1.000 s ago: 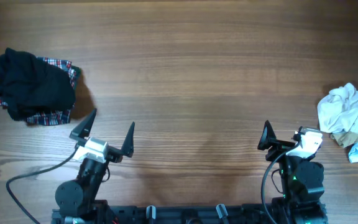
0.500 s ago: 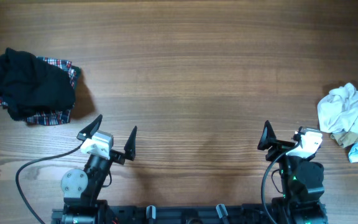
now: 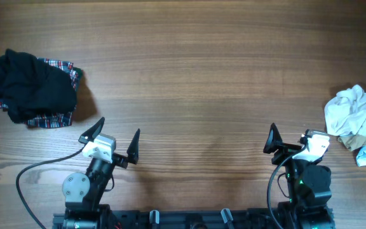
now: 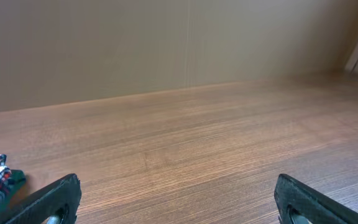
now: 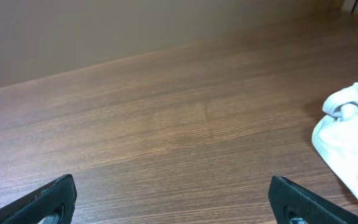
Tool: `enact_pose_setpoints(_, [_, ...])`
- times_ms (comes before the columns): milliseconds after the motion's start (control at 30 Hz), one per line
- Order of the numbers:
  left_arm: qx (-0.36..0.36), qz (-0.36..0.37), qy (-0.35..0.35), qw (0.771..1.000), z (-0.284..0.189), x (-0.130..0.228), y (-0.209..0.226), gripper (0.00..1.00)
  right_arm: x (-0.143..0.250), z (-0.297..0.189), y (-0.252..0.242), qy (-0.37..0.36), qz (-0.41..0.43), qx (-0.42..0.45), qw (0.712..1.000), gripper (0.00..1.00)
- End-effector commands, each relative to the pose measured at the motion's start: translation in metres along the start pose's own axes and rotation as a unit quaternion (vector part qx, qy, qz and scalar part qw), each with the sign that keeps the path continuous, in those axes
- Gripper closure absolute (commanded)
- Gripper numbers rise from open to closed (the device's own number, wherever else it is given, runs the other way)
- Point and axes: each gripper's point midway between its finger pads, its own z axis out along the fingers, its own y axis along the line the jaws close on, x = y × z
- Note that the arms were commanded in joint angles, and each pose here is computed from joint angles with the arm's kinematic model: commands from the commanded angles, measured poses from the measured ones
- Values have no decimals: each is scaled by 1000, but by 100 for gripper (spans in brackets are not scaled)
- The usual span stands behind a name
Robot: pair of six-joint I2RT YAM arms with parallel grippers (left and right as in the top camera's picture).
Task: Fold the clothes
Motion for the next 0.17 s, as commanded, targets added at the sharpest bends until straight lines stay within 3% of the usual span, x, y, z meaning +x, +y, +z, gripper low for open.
enact_pose_setpoints(0, [-6, 1, 4, 1000, 0, 2, 3, 0, -1, 0, 1, -4, 3, -4, 1000, 0])
enact_pose_setpoints(133, [-6, 1, 4, 1000, 0, 2, 3, 0, -1, 0, 1, -4, 4, -4, 1000, 0])
